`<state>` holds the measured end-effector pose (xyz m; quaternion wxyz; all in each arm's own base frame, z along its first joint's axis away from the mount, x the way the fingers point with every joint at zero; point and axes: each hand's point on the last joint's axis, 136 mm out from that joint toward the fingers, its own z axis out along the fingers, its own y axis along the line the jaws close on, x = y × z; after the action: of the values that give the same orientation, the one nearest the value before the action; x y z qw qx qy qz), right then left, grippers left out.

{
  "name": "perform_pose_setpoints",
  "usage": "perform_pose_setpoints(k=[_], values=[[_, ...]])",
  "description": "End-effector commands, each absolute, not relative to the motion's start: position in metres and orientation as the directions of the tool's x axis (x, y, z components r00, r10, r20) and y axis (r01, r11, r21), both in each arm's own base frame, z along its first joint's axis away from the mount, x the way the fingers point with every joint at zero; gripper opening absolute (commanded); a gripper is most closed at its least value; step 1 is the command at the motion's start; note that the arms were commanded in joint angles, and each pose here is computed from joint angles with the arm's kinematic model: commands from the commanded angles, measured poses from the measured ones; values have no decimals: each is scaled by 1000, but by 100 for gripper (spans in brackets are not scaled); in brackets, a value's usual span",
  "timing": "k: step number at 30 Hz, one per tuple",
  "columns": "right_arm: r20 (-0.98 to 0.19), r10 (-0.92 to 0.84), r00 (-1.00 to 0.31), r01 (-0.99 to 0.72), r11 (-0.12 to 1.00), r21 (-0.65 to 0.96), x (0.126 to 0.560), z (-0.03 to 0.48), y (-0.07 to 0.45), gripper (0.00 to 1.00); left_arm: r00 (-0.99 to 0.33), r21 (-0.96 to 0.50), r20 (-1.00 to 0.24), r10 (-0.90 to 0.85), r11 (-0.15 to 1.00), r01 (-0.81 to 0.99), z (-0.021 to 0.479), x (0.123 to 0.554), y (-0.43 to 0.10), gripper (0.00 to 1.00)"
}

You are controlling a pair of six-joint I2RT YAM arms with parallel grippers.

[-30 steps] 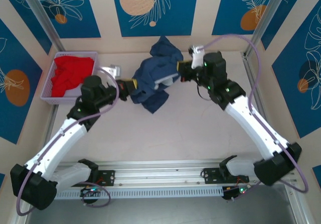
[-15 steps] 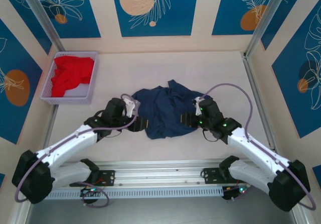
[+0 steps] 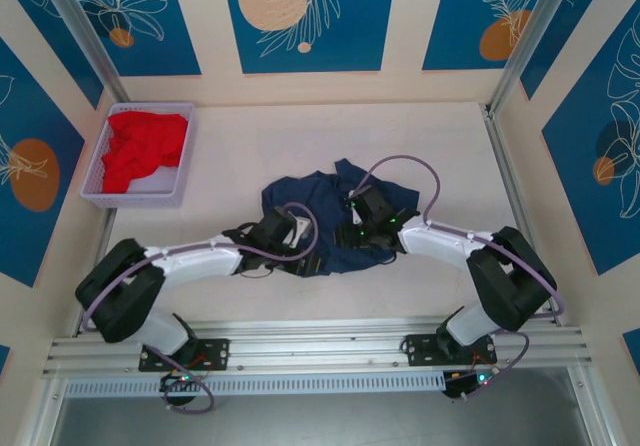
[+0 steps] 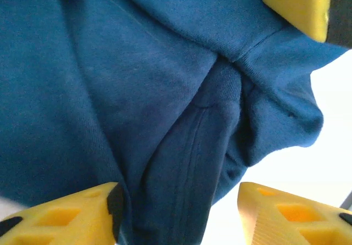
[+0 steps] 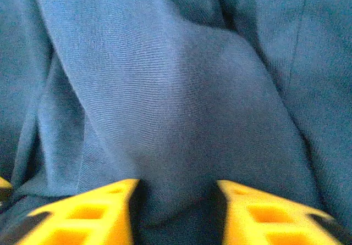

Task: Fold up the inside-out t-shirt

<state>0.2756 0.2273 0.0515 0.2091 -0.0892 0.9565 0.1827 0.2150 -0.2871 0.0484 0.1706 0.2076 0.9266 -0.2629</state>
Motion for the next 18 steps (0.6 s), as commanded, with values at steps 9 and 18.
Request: perform_pose_setpoints(k=[9,18], values=[[-592,-63,-804,-266,928,262,304,134,194,0,-763,-377,-590,264,745,550,109,240,-301,4],[-712,-28,-702,-286,926,246,312,206,160,2,-654,-415,-748,110,691,592,223,246,-271,0]])
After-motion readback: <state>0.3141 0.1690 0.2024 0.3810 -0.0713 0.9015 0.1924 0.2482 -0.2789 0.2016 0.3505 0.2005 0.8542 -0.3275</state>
